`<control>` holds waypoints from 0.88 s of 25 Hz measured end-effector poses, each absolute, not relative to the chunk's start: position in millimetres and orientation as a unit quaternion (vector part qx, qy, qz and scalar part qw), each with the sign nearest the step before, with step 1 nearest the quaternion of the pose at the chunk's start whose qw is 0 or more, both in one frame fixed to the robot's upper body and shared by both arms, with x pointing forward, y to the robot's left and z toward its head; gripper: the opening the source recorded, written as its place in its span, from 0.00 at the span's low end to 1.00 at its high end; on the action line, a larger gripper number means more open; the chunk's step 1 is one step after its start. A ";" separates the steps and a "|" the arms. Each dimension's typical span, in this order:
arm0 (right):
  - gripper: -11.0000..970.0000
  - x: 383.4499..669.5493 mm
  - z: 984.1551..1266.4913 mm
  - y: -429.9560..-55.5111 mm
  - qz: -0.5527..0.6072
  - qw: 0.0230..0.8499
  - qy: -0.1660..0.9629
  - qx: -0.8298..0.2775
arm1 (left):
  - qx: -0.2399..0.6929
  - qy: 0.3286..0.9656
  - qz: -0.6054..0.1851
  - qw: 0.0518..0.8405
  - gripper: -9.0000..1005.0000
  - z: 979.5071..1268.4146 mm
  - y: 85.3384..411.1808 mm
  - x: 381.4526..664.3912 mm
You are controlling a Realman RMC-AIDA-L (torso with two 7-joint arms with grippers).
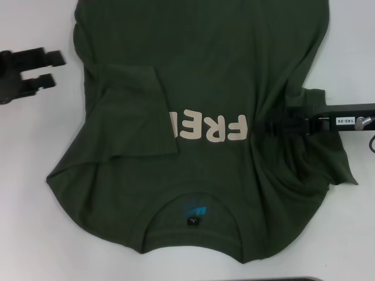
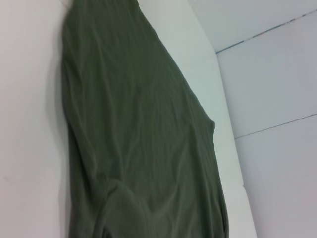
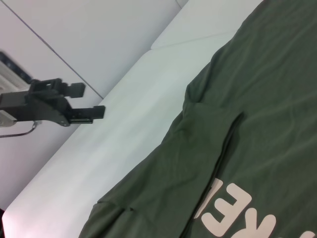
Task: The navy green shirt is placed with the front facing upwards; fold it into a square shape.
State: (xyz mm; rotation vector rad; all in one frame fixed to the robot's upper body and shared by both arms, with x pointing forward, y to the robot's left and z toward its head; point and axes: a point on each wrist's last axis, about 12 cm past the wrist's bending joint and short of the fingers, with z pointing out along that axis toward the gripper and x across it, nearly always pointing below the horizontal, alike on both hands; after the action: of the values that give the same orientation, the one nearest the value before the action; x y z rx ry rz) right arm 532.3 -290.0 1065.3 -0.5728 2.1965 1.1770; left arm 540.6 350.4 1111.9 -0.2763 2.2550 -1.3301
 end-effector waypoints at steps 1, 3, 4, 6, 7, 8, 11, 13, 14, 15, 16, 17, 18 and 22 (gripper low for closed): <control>0.94 531.9 1064.9 -290.4 0.440 0.289 0.822 -0.215 | -0.101 0.826 -0.490 0.260 0.70 1110.9 355.8 535.2; 0.94 531.4 1064.6 -291.4 0.439 0.293 0.822 -0.215 | -0.098 0.819 -0.494 0.273 0.69 1109.1 361.7 526.9; 0.94 531.2 1064.6 -292.1 0.439 0.295 0.821 -0.214 | -0.097 0.816 -0.497 0.278 0.69 1108.2 362.7 523.9; 0.94 531.4 1065.0 -294.2 0.438 0.302 0.820 -0.209 | -0.096 0.810 -0.500 0.290 0.69 1105.9 364.0 518.7; 0.94 531.4 1065.1 -294.8 0.438 0.305 0.820 -0.208 | -0.091 0.807 -0.501 0.299 0.69 1104.9 363.9 516.5; 0.94 531.3 1065.2 -295.6 0.437 0.309 0.819 -0.208 | -0.085 0.805 -0.501 0.307 0.70 1104.3 363.7 515.2; 0.94 530.4 1064.6 -296.4 0.433 0.317 0.816 -0.216 | -0.001 0.798 -0.493 0.347 0.70 1104.9 360.1 507.3; 0.94 530.1 1064.4 -296.7 0.431 0.321 0.814 -0.221 | 0.080 0.785 -0.486 0.376 0.69 1104.2 355.7 497.8; 0.94 530.2 1064.6 -297.0 0.430 0.322 0.814 -0.223 | 0.105 0.778 -0.484 0.385 0.69 1103.5 353.9 494.1; 0.94 530.5 1064.9 -297.5 0.428 0.324 0.813 -0.224 | 0.148 0.764 -0.481 0.404 0.69 1099.9 350.0 484.9; 0.94 531.0 1065.4 -297.7 0.427 0.326 0.813 -0.226 | 0.182 0.750 -0.476 0.422 0.69 1097.0 347.0 477.1; 0.94 531.6 1065.9 -297.8 0.426 0.328 0.812 -0.228 | 0.201 0.741 -0.472 0.433 0.69 1093.9 344.4 471.2; 0.94 532.3 1066.7 -298.0 0.424 0.330 0.811 -0.232 | 0.229 0.728 -0.462 0.452 0.69 1088.3 340.6 461.6; 0.94 531.9 1070.8 -300.0 0.420 0.336 0.806 -0.248 | 0.273 0.702 -0.433 0.495 0.69 1072.7 333.9 434.5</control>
State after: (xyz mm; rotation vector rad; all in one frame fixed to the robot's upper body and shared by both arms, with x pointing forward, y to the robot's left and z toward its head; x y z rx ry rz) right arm 531.9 -300.0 1070.8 -0.6467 2.1015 1.0949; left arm 434.5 333.9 1072.7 0.6612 1.7015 -1.0490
